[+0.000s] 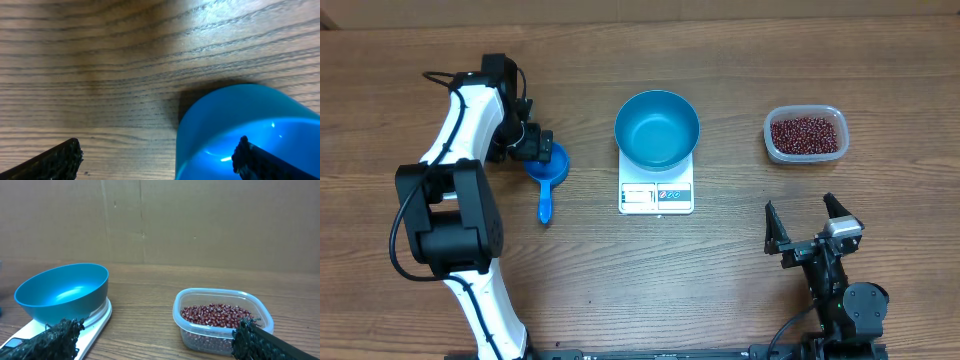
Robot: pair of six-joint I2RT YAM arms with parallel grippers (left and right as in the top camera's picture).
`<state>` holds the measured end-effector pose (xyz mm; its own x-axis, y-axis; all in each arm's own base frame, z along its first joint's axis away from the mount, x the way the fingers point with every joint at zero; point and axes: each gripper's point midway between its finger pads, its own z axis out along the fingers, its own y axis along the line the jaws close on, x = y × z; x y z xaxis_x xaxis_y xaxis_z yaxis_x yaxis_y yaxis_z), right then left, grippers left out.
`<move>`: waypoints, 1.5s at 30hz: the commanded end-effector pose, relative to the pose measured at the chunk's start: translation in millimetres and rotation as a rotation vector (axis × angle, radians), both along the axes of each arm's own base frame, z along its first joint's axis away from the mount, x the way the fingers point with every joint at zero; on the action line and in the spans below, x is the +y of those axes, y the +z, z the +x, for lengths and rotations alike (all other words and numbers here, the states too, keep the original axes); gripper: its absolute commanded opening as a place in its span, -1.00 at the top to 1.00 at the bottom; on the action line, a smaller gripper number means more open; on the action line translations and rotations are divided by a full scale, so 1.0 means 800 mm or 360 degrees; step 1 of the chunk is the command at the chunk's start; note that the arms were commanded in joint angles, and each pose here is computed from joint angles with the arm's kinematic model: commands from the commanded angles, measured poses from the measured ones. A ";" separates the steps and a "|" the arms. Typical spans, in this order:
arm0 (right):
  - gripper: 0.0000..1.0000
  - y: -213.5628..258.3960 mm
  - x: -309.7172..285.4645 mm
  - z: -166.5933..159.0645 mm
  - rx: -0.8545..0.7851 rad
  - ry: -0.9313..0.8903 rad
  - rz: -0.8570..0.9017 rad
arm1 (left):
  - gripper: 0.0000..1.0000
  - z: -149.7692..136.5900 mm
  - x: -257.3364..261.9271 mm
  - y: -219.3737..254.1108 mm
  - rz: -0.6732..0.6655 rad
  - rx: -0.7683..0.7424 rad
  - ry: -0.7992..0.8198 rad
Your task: Scoop item into bowl and weigh 150g on scale
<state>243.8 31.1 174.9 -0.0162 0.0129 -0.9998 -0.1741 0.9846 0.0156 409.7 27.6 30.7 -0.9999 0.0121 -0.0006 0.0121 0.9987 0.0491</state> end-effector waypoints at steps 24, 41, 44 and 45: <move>-1.00 -0.003 0.000 0.000 -0.0003 -0.0005 -0.0007 | -0.58 0.019 0.002 -0.006 0.0018 -0.0057 -0.0030; -1.00 -0.003 0.000 0.000 -0.0003 -0.0005 -0.0007 | -0.62 0.022 0.000 -0.006 0.0008 -0.0072 -0.0030; -1.00 -0.003 0.000 0.000 -0.0004 -0.0005 -0.0007 | -0.55 0.022 0.000 -0.006 0.0008 -0.0070 -0.0030; -1.00 -0.003 0.000 0.000 -0.0003 -0.0005 -0.0007 | -0.54 0.022 0.000 -0.006 0.0008 -0.0070 -0.0030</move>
